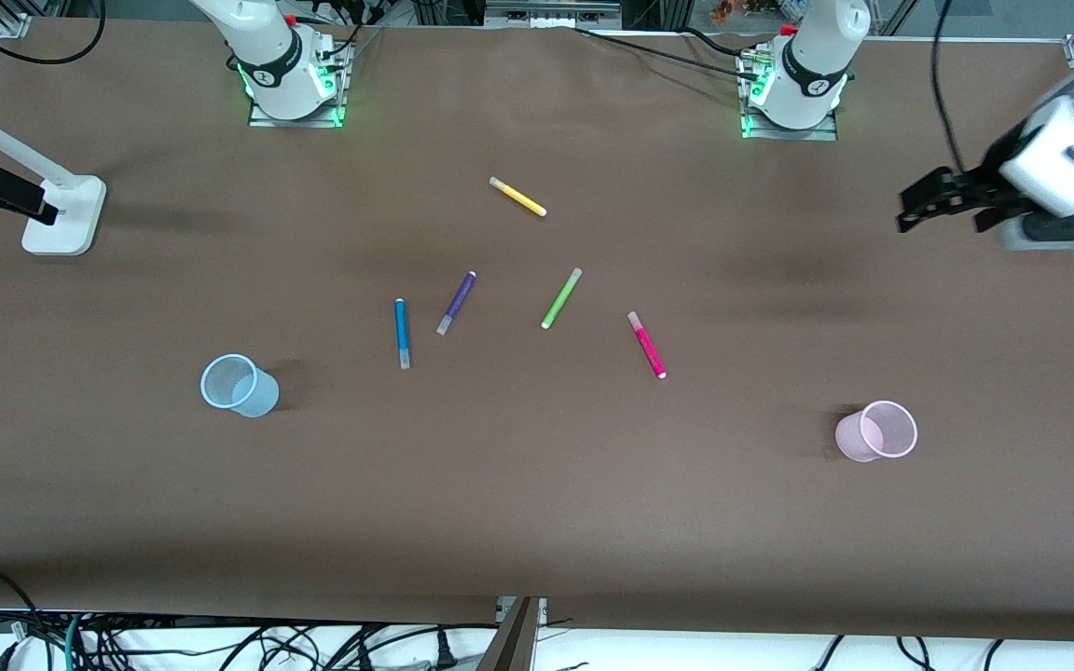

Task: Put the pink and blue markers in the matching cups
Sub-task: 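Move the left gripper toward the pink marker, then lower the left gripper onto the pink marker while the right gripper reaches the blue marker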

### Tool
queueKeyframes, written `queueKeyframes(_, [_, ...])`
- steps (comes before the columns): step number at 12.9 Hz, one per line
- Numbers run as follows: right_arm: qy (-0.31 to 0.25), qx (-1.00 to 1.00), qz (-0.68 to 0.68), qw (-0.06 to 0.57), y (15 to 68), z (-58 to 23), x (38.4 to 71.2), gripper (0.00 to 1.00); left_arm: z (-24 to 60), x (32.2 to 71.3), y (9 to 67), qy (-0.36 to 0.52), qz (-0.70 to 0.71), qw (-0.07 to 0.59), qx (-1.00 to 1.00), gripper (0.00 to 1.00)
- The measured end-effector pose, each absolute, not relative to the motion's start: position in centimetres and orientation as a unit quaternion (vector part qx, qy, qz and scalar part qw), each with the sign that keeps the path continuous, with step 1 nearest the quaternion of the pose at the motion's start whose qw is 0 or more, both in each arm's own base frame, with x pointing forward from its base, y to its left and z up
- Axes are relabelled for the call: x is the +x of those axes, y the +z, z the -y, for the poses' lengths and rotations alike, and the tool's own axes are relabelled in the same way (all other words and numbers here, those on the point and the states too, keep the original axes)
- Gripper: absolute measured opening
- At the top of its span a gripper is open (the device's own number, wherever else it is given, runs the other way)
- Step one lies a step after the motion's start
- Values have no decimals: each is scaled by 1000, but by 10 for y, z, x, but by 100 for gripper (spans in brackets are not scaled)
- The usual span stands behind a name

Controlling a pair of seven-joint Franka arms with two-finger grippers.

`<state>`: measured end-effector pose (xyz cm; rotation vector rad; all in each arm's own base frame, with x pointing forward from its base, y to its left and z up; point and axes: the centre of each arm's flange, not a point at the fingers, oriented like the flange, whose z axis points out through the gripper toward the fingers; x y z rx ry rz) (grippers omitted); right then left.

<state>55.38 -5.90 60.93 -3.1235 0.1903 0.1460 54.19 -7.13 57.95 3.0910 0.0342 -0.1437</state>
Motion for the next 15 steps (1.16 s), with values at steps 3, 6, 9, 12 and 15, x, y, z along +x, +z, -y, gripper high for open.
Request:
queueKeyframes(3, [51, -997, -61, 4, 604, 59, 557, 100, 134, 547, 538, -86, 19, 17, 996, 100])
queueKeyframes(6, [51, -997, -61, 4, 597, 60, 562, 100, 196, 547, 495, -115, 11, 16, 993, 100])
queueKeyframes(9, [59, -997, -58, 3, 569, 57, 580, 100, 237, 552, 455, -122, -52, 29, 991, 100])
queueKeyframes(12, [76, -996, -36, 2, 522, 33, 606, 100, 259, 552, 403, -110, -86, 40, 989, 100])
queueKeyframes(15, [73, -997, 2, -2, 485, -24, 627, 100, 284, 531, 352, -67, -142, 63, 986, 100])
